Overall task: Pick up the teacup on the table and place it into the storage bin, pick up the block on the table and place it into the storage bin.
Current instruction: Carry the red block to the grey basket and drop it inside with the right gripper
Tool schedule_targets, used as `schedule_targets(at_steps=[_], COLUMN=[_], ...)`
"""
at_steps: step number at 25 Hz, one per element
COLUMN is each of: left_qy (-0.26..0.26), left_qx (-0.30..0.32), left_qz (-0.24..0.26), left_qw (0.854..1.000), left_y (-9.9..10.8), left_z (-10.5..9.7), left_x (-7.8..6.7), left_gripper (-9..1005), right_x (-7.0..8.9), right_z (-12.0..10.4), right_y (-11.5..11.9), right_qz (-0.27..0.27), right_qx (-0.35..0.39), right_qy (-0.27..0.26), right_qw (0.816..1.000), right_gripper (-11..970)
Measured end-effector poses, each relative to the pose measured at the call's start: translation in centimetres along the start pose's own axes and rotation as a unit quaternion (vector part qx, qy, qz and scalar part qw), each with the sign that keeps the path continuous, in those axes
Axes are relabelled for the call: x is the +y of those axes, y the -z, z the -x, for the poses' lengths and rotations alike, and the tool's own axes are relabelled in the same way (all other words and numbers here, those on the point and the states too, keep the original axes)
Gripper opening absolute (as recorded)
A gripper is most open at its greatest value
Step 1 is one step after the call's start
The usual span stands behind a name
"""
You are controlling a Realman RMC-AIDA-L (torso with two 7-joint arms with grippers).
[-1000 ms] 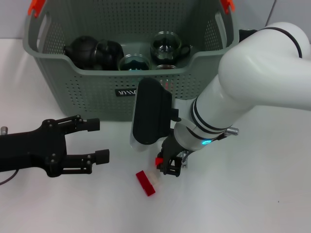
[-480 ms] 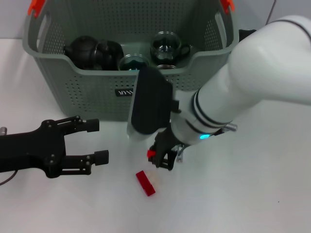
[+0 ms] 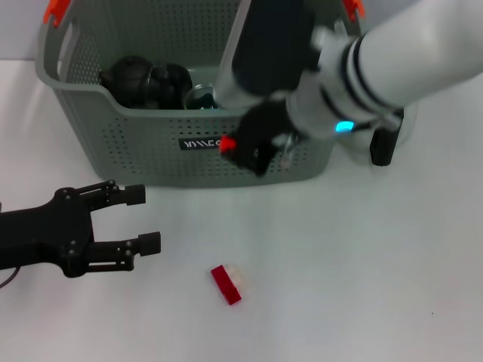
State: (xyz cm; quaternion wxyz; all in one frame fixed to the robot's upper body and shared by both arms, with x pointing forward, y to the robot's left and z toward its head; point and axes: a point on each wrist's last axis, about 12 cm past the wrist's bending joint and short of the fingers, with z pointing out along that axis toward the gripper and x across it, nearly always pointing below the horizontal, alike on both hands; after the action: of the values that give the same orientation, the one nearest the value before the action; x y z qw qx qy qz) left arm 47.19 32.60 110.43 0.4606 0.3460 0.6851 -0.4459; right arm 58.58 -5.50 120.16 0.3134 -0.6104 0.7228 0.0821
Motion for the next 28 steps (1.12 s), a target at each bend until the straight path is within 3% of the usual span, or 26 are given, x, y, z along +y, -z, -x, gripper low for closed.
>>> schedule_targets(at_steps=[8, 14, 19, 25, 28], left_qy=[-0.002, -0.001, -0.002, -0.001, -0.001], left_qx=[-0.001, 0.001, 0.001, 0.001, 0.001], left_qz=[0.0, 0.002, 0.002, 0.001, 0.002], left_qw=[1.0, 1.0, 1.0, 1.0, 1.0], left_y=[0.0, -0.1, -0.1, -0.2, -0.2], left_z=[0.0, 0.0, 0.0, 0.1, 0.1], left_x=[0.0, 0.1, 0.1, 0.2, 0.2], left_gripper=[887, 887, 886, 886, 886], right_x=[-4.4, -7.1, -7.8, -8.0, -7.9], right_z=[2.7, 2.4, 1.8, 1.4, 1.3], right_y=[4.9, 4.6, 3.2, 3.2, 3.6], right_qz=[-0.071, -0.081, -0.076, -0.091, -0.095], right_qx=[-0.062, -0.066, -0.04, -0.039, -0.045], right_qy=[-0.021, -0.056, -0.061, -0.057, -0.057], right_qw=[0.995, 0.993, 0.994, 0.993, 0.993], right_gripper=[259, 297, 329, 367, 435])
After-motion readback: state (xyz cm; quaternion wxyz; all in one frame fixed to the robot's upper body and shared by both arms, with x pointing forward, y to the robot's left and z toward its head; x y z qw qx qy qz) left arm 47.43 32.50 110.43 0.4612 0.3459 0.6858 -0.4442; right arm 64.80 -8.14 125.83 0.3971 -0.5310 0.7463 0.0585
